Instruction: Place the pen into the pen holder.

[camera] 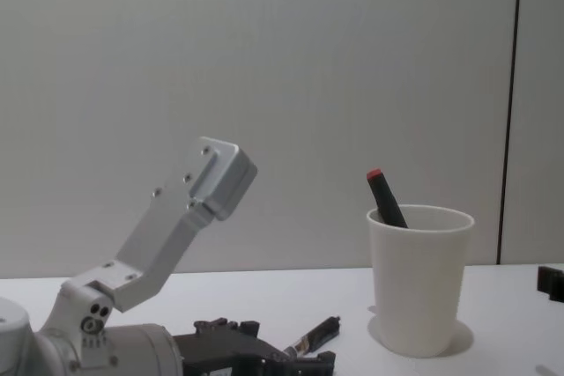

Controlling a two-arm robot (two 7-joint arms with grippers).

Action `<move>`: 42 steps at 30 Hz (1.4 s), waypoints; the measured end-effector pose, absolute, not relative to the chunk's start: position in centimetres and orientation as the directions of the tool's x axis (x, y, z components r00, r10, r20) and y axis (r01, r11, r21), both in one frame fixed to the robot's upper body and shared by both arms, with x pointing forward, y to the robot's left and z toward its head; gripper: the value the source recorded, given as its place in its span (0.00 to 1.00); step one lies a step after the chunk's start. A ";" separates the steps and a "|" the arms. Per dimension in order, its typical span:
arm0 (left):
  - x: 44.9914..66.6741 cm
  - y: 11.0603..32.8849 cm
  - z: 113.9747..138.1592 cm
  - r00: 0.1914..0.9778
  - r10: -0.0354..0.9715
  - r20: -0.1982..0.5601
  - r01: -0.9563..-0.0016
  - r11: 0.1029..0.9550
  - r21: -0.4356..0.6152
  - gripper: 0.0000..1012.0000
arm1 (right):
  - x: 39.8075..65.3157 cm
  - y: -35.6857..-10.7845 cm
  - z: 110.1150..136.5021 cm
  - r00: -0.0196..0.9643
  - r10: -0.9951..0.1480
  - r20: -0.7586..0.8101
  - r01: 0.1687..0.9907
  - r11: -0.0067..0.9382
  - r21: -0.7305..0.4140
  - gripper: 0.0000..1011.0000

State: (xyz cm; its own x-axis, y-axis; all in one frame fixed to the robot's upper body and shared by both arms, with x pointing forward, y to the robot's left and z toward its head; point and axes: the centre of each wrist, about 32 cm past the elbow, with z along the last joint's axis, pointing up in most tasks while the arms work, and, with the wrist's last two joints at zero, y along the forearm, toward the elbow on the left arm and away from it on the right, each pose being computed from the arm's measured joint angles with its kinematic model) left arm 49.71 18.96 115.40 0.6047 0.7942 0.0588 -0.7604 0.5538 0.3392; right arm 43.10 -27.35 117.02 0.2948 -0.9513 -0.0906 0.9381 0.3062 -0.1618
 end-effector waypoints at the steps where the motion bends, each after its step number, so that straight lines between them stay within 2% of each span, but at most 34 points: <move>1: 49.7 19.0 115.4 0.605 0.794 0.059 -0.760 0.554 0.339 0.99 | 43.1 -27.3 117.0 0.295 -0.951 -0.091 0.938 0.306 -0.162 0.99; 5: 49.7 18.9 115.4 0.606 0.793 0.057 -0.759 0.555 0.340 0.98 | 43.1 -27.3 117.0 0.293 -0.952 -0.091 0.938 0.305 -0.163 0.99; 11: 49.7 18.9 115.4 0.611 0.790 0.053 -0.755 0.561 0.341 0.84 | 43.1 -27.3 116.9 0.292 -0.952 -0.093 0.939 0.304 -0.164 0.99; 12: 49.7 18.9 115.4 0.612 0.789 0.053 -0.754 0.562 0.341 0.79 | 43.1 -27.3 116.9 0.292 -0.952 -0.094 0.939 0.304 -0.164 0.99; 17: 49.7 18.8 115.4 0.613 0.789 0.052 -0.753 0.563 0.341 0.71 | 43.1 -27.3 116.9 0.291 -0.952 -0.095 0.939 0.303 -0.165 0.99; 42: 49.7 18.9 115.3 0.609 0.792 0.053 -0.756 0.558 0.341 0.55 | 43.0 -27.3 116.9 0.290 -0.952 -0.098 0.939 0.302 -0.164 0.99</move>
